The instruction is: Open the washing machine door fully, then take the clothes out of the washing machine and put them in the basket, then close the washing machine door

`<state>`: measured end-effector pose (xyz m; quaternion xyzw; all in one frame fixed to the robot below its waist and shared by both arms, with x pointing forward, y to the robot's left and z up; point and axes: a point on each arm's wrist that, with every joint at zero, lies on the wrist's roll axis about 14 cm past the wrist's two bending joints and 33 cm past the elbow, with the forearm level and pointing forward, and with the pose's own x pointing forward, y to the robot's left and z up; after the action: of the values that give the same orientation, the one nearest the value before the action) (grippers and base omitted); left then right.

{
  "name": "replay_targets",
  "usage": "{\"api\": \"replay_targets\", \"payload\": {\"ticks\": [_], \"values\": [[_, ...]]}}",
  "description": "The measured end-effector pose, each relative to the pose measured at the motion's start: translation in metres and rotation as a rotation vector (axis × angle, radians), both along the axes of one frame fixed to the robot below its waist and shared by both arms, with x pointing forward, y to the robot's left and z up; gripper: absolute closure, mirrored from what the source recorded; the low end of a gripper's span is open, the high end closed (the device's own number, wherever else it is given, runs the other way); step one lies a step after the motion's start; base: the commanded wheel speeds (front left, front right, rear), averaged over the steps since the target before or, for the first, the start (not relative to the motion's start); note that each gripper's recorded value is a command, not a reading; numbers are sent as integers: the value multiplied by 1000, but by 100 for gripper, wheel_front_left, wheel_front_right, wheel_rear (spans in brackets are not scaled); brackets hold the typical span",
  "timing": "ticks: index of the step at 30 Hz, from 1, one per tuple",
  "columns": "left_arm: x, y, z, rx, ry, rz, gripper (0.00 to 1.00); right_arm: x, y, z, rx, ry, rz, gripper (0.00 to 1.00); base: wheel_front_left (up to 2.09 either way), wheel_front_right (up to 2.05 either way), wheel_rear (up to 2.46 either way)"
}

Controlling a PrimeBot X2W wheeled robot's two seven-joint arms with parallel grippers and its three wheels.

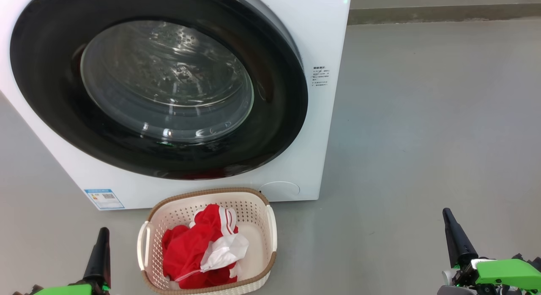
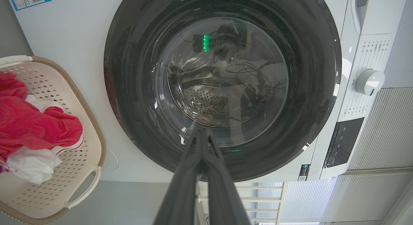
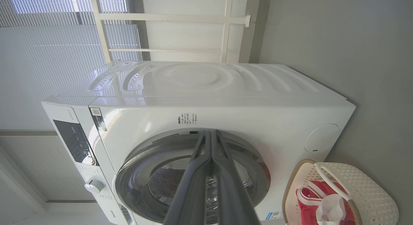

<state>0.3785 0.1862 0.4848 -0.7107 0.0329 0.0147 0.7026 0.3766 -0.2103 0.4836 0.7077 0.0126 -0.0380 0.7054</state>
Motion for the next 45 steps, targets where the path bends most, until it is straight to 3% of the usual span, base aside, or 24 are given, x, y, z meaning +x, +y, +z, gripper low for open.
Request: {"api": "replay_targets", "payload": {"ticks": [45], "values": [[0, 0, 0, 0, 0, -2, 100, 0, 1, 0, 4, 0, 0, 100, 0, 0, 0]]}}
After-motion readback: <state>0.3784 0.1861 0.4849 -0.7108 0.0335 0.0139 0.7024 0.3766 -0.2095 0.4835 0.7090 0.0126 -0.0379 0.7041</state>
